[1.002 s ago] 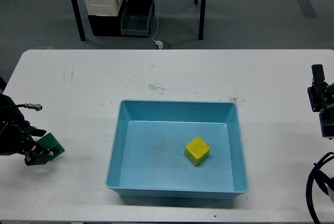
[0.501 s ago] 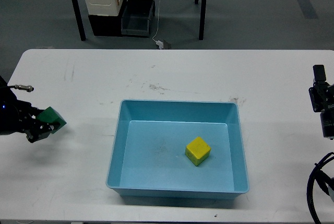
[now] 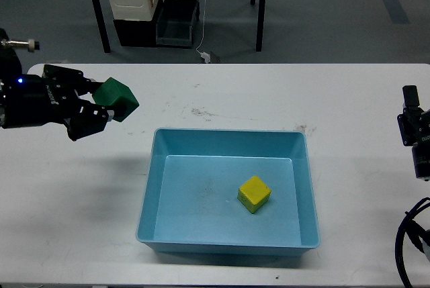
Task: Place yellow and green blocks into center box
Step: 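Lift the green cube with the left gripper and carry it over the tray, then lower the green cube into the tray beside the yellow cube and release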
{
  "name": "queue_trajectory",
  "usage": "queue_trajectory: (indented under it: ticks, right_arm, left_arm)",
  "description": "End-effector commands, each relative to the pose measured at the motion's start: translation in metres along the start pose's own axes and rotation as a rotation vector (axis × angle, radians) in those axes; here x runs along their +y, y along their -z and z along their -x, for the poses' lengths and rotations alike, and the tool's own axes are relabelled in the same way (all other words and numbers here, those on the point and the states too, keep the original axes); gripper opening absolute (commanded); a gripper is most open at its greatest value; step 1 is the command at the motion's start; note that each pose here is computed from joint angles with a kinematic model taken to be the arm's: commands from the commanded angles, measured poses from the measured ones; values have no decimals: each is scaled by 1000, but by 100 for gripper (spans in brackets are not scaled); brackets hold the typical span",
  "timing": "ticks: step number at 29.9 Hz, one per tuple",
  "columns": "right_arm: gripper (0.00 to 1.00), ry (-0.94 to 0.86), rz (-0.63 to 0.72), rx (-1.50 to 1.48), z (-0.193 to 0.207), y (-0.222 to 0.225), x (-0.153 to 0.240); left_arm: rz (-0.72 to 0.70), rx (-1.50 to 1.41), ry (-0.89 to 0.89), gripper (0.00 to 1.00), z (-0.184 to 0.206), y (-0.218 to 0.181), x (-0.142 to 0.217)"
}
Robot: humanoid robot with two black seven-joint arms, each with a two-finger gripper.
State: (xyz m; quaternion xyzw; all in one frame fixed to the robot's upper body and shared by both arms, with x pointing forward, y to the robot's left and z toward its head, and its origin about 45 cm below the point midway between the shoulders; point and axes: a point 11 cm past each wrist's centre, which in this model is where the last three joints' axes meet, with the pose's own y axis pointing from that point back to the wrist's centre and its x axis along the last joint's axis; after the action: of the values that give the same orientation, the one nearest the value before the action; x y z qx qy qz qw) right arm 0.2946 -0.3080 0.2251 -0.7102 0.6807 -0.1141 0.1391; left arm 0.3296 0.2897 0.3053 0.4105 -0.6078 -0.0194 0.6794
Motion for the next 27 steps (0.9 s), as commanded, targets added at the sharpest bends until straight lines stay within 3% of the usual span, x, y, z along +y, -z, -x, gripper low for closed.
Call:
queue_trajectory:
  ticks: [1, 8, 13, 21, 24, 27]
  right_arm:
    - [100, -3, -1, 1, -1, 0, 0]
    - [100, -7, 7, 2, -2, -1, 3]
    - [100, -2, 7, 0, -1, -1, 2]
    - [100, 0, 7, -1, 0, -1, 2]
    - [100, -3, 7, -1, 0, -1, 2]
    - [100, -1, 7, 0, 0, -1, 2]
  left_arm:
    - [59, -104, 68, 20, 0, -17, -29]
    - [167, -119, 209, 21, -8, -47, -70]
    - [234, -163, 323, 22, 9, -63, -89]
    - [325, -201, 336, 25, 1, -92, -122]
    - [323, -218, 350, 34, 4, -93, -132]
    - [319, -198, 356, 52, 6, -90, -136]
